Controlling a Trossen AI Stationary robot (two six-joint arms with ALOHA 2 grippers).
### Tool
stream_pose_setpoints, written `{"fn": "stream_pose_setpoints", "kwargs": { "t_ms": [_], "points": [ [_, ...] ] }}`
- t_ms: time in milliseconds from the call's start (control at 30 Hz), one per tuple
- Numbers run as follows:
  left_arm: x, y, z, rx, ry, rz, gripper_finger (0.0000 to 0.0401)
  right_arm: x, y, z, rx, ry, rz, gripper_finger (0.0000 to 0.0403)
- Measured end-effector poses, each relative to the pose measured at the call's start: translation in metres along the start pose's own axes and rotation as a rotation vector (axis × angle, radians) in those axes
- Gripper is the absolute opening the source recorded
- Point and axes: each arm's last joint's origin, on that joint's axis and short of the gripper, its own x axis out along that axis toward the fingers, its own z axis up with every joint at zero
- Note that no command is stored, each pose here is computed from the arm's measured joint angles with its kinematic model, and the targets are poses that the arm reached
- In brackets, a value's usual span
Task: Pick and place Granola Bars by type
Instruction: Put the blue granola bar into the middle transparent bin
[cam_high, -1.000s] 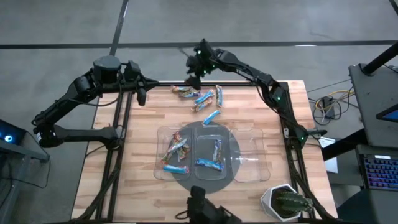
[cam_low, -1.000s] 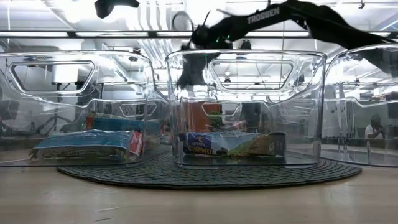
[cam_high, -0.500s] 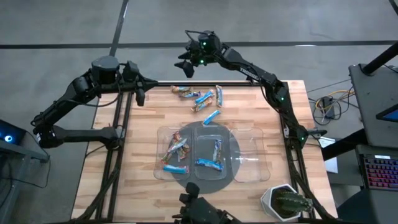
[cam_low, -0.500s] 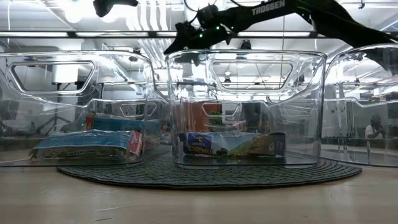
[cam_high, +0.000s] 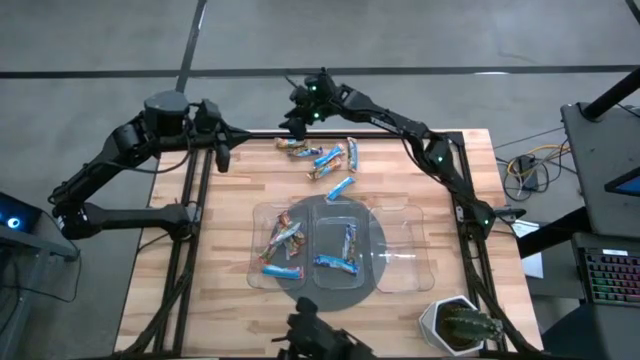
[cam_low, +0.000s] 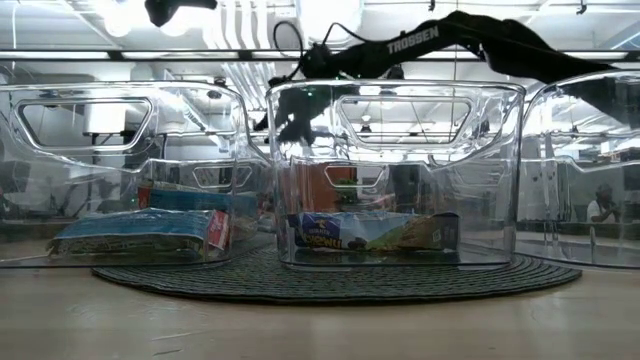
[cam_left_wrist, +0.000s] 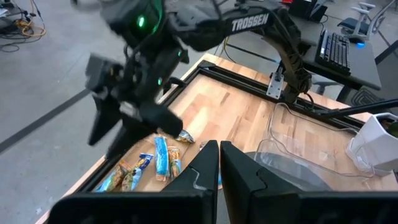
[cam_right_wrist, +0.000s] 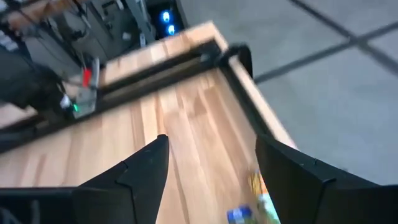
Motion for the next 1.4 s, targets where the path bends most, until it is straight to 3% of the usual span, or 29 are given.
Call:
{"fn": "stream_pose_setpoints", "kwargs": {
  "t_ms": [167, 400, 633, 833, 1067, 1400],
  "points": [
    [-0.002, 0.000, -0.001, -0.001, 0.002, 0.000, 0.0000, 0.012, -0.008, -0.024, -0.007, 0.153, -0.006, 0.0223],
    [-0.002, 0.000, -0.003, -0.006, 0.029, 0.003, 0.0000, 0.008, -0.009, -0.046, -0.125, 0.367, -0.026, 0.0224],
    [-0.002, 0.000, -0.003, -0.005, 0.029, 0.003, 0.0000, 0.006, -0.009, -0.054, -0.296, 0.446, 0.002, 0.0224],
    [-0.002, 0.000, -0.003, -0.006, 0.029, 0.003, 0.0000, 0.008, -0.014, -0.060, -0.405, 0.489, -0.040, 0.0224],
    [-0.002, 0.000, -0.003, -0.008, 0.030, 0.003, 0.0000, 0.024, -0.032, -0.083, -0.399, 0.578, -0.105, 0.0224],
    [-0.003, 0.000, -0.003, -0.010, 0.027, 0.003, 0.0000, 0.018, -0.049, -0.087, -0.368, 0.609, -0.117, 0.0219]
  ]
}}
